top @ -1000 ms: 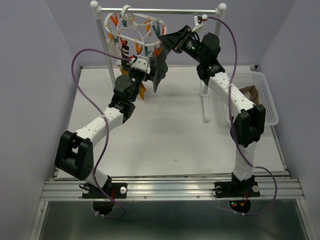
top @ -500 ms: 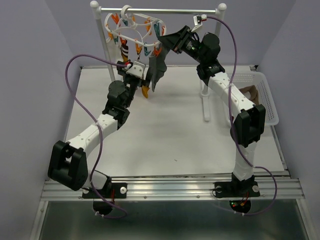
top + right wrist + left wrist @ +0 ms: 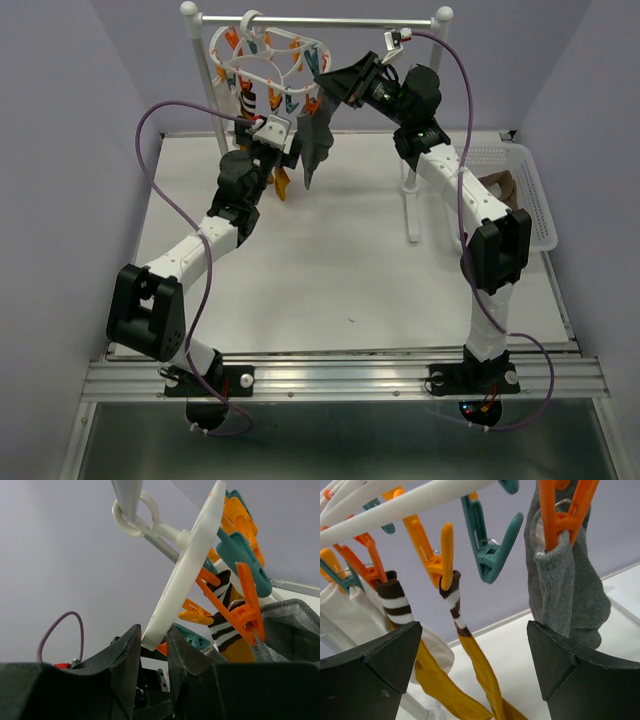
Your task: Clip the socks to the hanger
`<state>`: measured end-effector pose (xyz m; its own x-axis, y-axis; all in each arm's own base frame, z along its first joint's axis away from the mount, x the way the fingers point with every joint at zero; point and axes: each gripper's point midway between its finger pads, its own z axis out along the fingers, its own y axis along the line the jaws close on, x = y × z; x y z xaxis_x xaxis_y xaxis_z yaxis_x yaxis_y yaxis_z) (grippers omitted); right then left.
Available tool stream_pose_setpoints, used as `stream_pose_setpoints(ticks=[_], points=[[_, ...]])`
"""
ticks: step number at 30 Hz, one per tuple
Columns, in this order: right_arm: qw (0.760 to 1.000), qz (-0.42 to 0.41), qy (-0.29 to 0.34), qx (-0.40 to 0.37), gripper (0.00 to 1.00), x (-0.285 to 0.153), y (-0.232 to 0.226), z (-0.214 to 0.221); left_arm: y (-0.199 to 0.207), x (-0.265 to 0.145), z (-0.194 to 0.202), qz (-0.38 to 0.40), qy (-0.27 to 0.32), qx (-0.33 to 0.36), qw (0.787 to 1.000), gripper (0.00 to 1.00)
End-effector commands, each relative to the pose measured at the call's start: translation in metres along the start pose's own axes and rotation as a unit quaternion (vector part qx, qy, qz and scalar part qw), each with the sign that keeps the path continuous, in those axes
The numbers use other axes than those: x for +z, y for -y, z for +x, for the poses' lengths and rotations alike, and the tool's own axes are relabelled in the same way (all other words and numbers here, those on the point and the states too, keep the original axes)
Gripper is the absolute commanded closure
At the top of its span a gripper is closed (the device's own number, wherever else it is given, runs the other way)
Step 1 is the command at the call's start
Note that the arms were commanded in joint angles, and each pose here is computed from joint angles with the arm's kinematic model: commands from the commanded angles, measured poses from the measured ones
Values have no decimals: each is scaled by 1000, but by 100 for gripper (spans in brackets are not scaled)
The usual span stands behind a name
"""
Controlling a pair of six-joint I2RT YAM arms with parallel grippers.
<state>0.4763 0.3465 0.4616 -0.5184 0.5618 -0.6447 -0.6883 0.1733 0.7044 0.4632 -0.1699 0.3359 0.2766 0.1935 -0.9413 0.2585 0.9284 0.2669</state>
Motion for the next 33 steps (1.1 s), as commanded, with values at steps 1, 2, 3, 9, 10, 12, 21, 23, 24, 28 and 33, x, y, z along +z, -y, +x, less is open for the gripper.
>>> stream_pose_setpoints(ticks=[1, 2, 3, 9, 10, 12, 21, 23, 24, 28, 33], points=[[999, -44, 15, -27, 68, -3, -37, -18, -2, 13, -59, 12, 88, -17, 996, 2], [999, -44, 16, -26, 68, -2, -36, -17, 0, 15, -61, 17, 93, -21, 995, 2], [999, -44, 15, -25, 68, -3, -36, -17, 3, 16, -64, 25, 99, -25, 994, 3], [999, -46, 11, -24, 68, -3, -35, -15, 7, 25, -83, 37, 137, -44, 989, 11], [999, -46, 10, -24, 68, -3, -35, -14, 7, 27, -85, 35, 141, -44, 988, 12], [998, -48, 8, -26, 68, -4, -37, -14, 3, 30, -88, 25, 144, -45, 988, 14], [998, -51, 2, -33, 68, -5, -37, -11, 4, 33, -101, 32, 168, -49, 984, 22], [998, -52, 2, -35, 69, -5, -38, -11, 5, 34, -103, 38, 171, -46, 983, 22], [998, -52, 1, -36, 69, -5, -38, -11, 9, 33, -103, 48, 173, -41, 983, 22], [998, -50, -1, -36, 69, -6, -36, -9, 19, 30, -104, 78, 172, -18, 982, 23], [998, -51, -1, -40, 68, -7, -39, -10, 27, 29, -102, 123, 163, -9, 979, 23]])
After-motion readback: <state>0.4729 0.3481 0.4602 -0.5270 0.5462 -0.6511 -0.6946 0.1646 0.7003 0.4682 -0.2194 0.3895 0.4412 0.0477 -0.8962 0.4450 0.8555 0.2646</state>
